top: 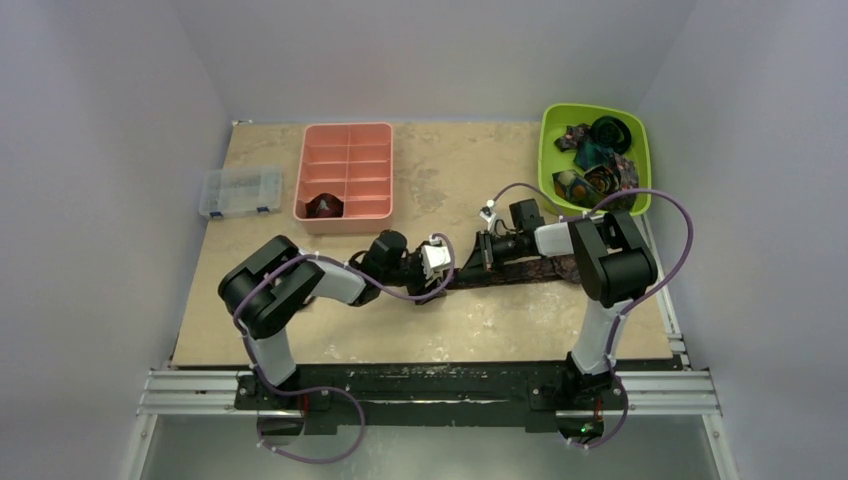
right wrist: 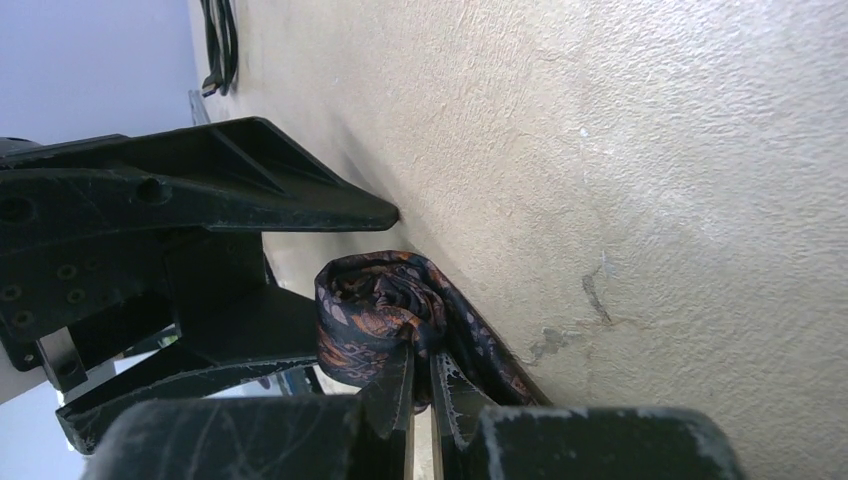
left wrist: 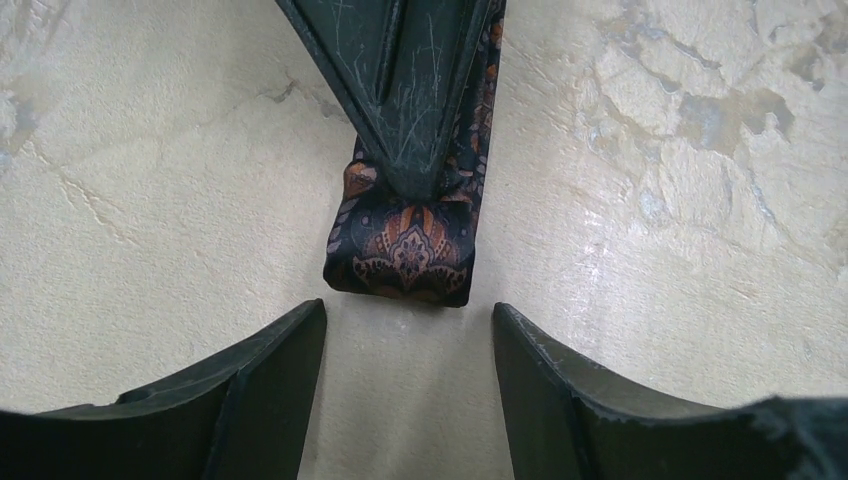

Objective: Roll the ties
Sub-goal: Roll the tie at the center of the board.

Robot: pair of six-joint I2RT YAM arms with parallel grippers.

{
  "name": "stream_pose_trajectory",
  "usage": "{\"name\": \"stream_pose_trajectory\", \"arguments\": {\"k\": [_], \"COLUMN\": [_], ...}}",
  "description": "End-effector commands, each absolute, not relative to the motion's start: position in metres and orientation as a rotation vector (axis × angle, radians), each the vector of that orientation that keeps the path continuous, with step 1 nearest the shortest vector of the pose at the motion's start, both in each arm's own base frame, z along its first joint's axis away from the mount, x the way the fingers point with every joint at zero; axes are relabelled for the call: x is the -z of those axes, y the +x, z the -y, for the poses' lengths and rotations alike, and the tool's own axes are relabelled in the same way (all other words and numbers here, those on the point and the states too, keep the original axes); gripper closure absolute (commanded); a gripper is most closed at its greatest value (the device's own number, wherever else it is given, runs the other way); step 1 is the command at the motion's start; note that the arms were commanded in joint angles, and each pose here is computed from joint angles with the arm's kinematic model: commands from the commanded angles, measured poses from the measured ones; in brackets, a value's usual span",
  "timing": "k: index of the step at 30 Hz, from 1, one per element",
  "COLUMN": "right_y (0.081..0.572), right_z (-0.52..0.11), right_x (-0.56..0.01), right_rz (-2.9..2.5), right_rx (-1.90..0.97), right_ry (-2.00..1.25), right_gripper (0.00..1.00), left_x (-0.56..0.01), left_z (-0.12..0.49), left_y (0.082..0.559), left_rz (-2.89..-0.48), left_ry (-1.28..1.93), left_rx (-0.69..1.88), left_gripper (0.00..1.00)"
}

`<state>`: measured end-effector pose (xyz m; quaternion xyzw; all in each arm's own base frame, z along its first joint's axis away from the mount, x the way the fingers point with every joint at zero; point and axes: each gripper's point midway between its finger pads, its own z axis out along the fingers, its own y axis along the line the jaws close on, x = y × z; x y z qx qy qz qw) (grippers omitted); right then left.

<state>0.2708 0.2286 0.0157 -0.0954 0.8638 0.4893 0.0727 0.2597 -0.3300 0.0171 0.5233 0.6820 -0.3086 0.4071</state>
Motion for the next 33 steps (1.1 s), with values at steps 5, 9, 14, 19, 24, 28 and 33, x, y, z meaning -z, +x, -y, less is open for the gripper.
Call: {"name": "stream_pose_trajectory", "arguments": {"k": [5, 9, 14, 19, 24, 28, 33], "right_y": [0.264, 0.262, 0.260, 0.264, 0.276, 0.268, 0.250], "right_z": [-0.207, -0.208, -0.211, -0.218, -0.224, -0.220, -0.211], "right_x": [0.028, 0.030, 0.028, 0.015, -0.038, -0.065, -0.034], "right_rz": [-2.770, -2.782, -2.777, -2.743, -2.642, -2.616, -2.726], "right_rx": [-1.198, -1.209, -1.224, -1.259, -1.299, -1.326, -1.309], "right_ry": [-0.292, -0.298, -0.331, -0.382, -0.482, -0.481, -0.413], "right_gripper": [1.00, 1.00, 1.00, 0.90, 0.69, 0.70, 0.84], "left_x": [0.001, 0.004, 0.006, 0.012, 0.026, 0.028, 0.021], "left_z": [0.338, 0.349, 0.356, 0.350, 0.335, 0.329, 0.329], "left_y": [0.253, 0.253, 0.257, 0.255, 0.250, 0.248, 0.249], "left_rz": [-1.706, -1.650, -1.624, -1.718, -1.798, -1.817, -1.807], "left_ry": [1.284, 1.312, 1.381, 1.416, 1.444, 1.459, 1.452], "left_rx": [0.846, 0.849, 0.761, 0.730, 0.694, 0.677, 0.679], "left_gripper": [0.36, 0.35, 0.49, 0.78, 0.84, 0.87, 0.88]}}
